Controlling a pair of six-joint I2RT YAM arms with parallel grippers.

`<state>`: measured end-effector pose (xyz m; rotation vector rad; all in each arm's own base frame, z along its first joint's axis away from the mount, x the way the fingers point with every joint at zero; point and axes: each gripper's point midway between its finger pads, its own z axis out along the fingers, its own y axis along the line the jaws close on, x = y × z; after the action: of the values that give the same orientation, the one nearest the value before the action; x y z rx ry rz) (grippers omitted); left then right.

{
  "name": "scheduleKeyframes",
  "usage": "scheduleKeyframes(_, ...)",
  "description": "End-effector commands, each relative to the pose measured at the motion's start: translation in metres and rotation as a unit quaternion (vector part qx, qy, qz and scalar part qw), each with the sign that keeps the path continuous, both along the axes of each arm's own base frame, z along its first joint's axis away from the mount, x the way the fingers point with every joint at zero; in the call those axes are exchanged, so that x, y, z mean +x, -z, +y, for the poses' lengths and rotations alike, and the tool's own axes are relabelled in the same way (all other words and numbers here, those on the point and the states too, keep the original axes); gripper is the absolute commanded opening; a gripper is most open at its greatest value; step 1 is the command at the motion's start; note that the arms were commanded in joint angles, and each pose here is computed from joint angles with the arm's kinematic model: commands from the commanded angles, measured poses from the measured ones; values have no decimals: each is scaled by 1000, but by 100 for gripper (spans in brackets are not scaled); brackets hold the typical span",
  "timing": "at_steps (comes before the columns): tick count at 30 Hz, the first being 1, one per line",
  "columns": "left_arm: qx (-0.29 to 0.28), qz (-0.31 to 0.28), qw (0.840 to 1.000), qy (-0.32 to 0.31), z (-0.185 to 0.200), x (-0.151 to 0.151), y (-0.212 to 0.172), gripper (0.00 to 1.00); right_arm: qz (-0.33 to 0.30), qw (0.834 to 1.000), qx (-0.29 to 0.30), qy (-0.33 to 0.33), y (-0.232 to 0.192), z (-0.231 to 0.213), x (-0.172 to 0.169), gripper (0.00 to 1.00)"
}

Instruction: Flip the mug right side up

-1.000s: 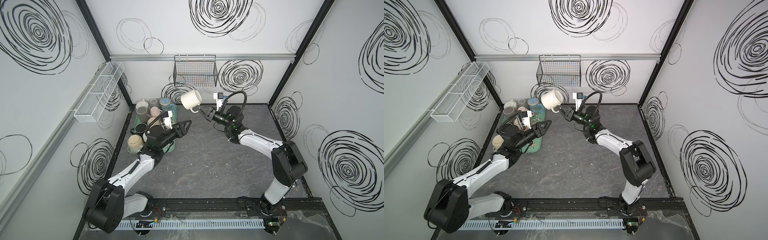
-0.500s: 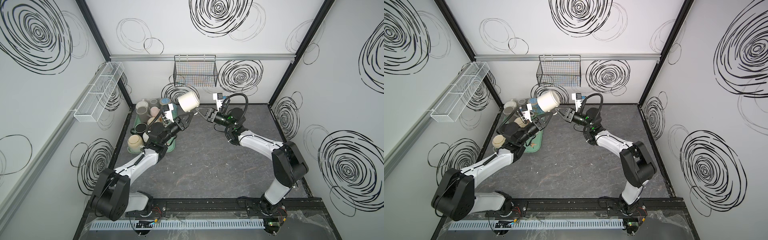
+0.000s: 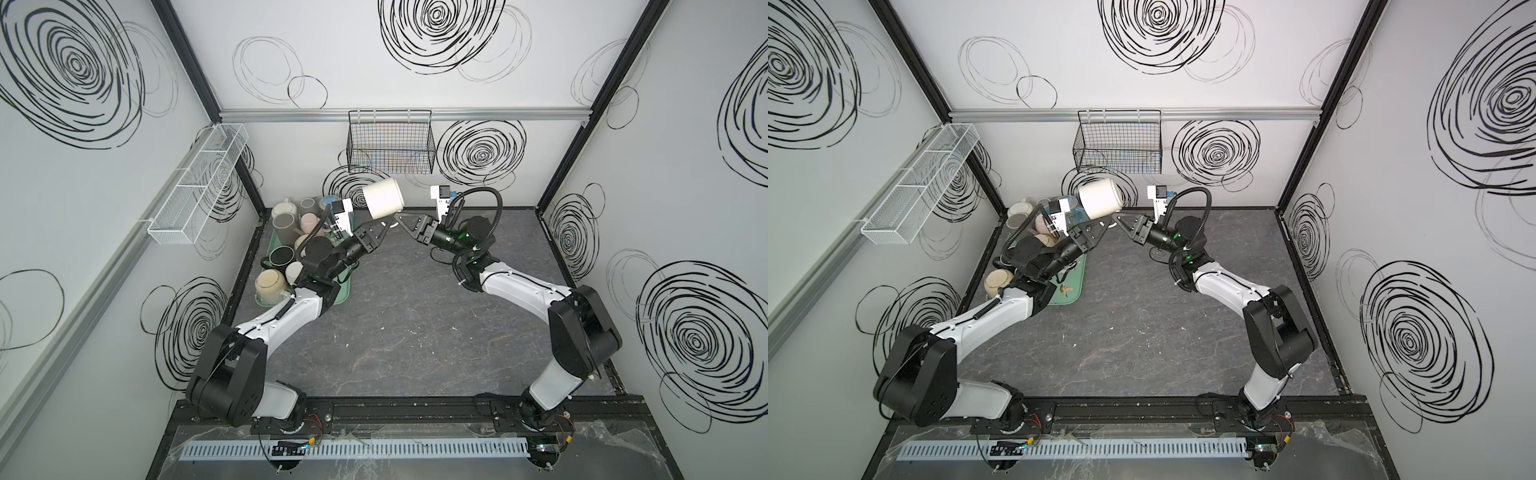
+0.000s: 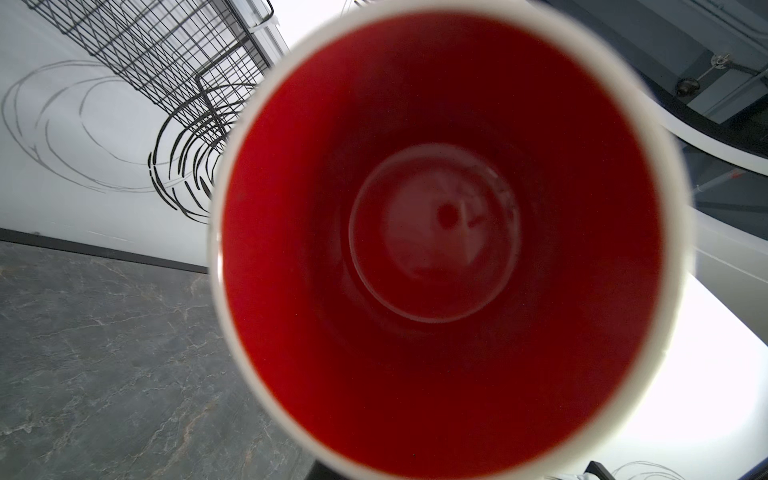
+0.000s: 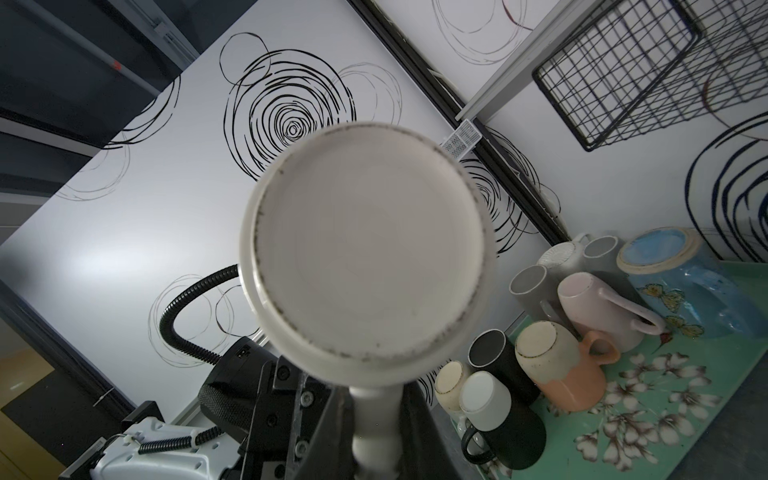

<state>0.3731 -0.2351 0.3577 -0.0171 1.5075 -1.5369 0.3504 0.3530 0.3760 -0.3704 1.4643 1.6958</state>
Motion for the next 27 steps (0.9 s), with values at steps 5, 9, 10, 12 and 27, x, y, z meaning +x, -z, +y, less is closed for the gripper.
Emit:
scheduleKeyframes(5, 146, -60, 987, -24, -5, 6, -8, 0, -33, 996, -74, 37, -2, -13, -15, 39)
scheduleKeyframes(9, 233, -58, 970, -35, -4, 15, 9, 0, -29, 988, -130, 74, 17, -29, -11, 51)
scheduleKeyframes(10, 258, -59, 964, -34, -4, 17, 15, 0, -27, 986, -142, 84, 21, -35, -10, 53)
scheduleKeyframes(12, 304, -67, 950, -37, -2, 21, 26, 0, -20, 981, -165, 98, 29, -45, -8, 54)
scheduleKeyframes(27, 691, -57, 721, -4, 19, 89, 155, 0, 123, 916, -282, 258, 128, -168, 22, 56)
